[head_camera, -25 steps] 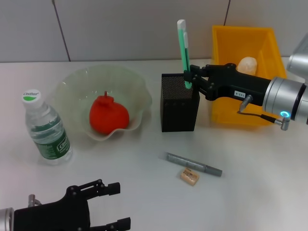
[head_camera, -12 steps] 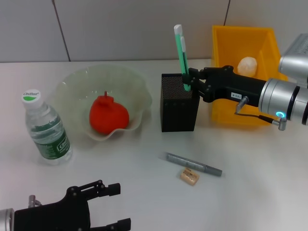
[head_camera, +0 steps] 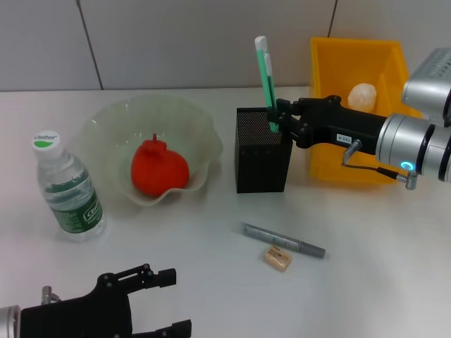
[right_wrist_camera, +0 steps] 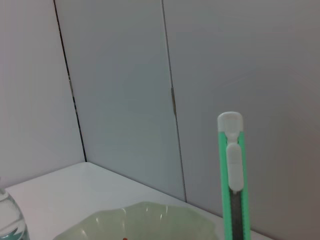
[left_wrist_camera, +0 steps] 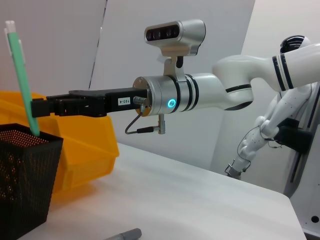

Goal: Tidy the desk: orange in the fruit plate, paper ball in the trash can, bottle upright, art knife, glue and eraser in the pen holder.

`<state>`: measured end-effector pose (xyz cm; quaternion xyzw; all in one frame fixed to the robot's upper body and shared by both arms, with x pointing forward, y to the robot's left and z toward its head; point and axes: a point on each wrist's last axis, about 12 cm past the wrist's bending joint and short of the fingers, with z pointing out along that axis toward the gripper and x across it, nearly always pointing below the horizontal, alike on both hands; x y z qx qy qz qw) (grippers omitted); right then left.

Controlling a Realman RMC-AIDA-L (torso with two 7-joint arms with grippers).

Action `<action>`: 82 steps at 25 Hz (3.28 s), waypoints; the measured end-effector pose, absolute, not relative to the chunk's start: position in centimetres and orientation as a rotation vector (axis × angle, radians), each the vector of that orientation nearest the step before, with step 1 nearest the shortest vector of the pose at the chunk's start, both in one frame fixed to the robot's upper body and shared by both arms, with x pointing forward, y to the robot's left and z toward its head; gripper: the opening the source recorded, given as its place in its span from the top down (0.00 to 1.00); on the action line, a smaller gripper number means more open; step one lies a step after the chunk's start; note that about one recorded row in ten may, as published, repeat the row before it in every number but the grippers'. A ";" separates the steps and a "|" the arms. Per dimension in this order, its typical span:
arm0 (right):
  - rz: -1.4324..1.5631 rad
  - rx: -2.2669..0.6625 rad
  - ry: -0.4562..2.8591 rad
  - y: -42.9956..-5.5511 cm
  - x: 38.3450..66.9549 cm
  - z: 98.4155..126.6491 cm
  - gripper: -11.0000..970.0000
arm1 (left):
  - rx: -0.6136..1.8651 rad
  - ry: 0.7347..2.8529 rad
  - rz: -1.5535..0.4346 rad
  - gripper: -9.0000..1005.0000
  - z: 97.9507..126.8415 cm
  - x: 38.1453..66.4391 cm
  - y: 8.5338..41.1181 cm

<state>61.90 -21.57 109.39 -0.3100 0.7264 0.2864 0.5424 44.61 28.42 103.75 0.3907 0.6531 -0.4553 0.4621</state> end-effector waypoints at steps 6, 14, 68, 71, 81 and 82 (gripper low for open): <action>0.680 -0.734 1.727 -21.6 61.8 109.3 0.65 | 0.958 1.600 -1.126 0.20 103.8 44.5 28.4; 0.681 -0.719 1.722 -21.9 61.8 109.4 0.59 | 0.953 1.599 -1.129 0.20 103.8 44.3 28.6; 0.238 -1.479 2.719 -8.6 60.0 119.5 0.31 | 0.912 1.623 -1.149 0.20 103.8 44.5 28.5; 0.261 -1.465 2.724 -8.3 60.0 118.8 0.31 | 0.912 1.621 -1.149 0.20 103.8 44.5 28.5; 0.268 -1.405 2.754 -8.7 60.4 116.0 0.31 | 0.912 1.620 -1.150 0.20 103.8 44.4 28.5; 0.266 -1.405 2.751 -8.8 60.4 115.9 0.31 | 0.912 1.620 -1.150 0.20 103.8 44.4 28.5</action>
